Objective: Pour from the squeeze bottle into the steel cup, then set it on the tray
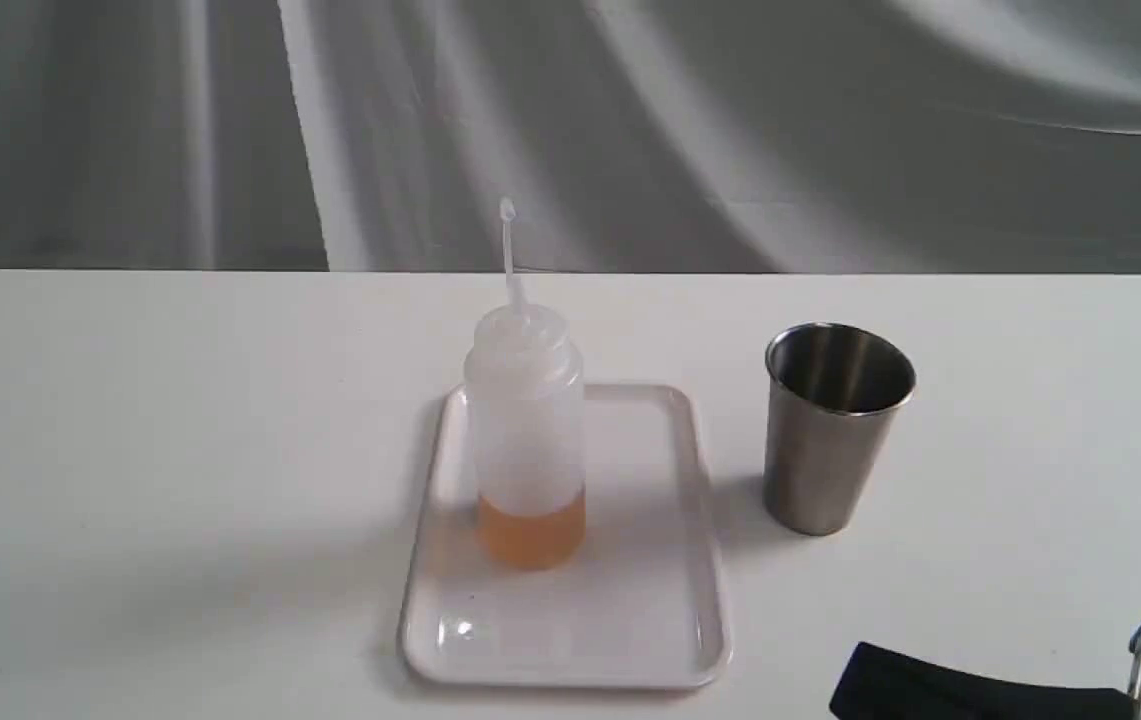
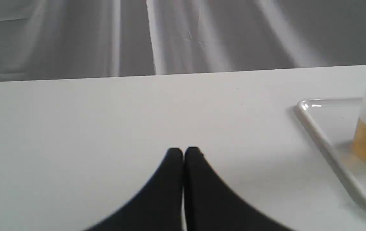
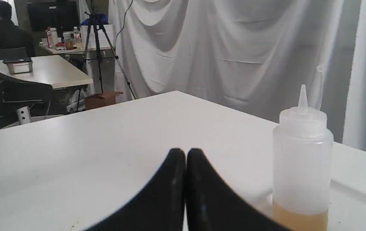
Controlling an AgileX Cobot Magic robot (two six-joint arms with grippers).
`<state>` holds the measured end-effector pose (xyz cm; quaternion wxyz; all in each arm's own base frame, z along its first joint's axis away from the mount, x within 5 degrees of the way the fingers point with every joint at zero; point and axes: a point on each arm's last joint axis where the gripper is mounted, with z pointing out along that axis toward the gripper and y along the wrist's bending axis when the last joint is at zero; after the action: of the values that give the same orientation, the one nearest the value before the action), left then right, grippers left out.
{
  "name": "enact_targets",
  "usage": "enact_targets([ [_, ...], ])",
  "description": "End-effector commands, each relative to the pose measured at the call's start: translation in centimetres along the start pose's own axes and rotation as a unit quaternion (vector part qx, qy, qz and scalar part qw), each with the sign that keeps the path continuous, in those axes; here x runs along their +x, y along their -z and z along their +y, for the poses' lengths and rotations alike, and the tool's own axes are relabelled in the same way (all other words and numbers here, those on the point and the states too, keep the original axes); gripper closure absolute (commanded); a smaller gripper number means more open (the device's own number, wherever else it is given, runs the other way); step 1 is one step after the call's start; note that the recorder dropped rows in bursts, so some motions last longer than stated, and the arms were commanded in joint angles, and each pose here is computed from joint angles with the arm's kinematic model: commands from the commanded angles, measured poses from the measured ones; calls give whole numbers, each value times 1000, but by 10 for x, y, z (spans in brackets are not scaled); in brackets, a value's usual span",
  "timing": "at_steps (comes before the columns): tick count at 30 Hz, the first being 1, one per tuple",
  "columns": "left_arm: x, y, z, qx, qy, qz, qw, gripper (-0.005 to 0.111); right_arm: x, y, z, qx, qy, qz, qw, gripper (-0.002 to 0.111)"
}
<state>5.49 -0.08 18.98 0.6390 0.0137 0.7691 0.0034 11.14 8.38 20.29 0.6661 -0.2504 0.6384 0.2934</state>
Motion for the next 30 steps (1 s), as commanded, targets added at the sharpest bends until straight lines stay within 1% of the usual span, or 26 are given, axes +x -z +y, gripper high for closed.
enact_targets([
  [1,1,0,0,3,2,-3,1000,107,1,1,1,-3,3,3,1000,108],
  [9,1,0,0,3,1,-3,1000,107,0,2,2,-3,6,2,1000,108],
  [21,1,0,0,3,1,-3,1000,107,-27,19,11,-9,49,-98,994,108],
  [28,1,0,0,3,1,-3,1000,107,-38,29,8,21,69,-138,988,108],
  [30,1,0,0,3,1,-3,1000,107,-41,32,5,41,74,-153,985,108],
])
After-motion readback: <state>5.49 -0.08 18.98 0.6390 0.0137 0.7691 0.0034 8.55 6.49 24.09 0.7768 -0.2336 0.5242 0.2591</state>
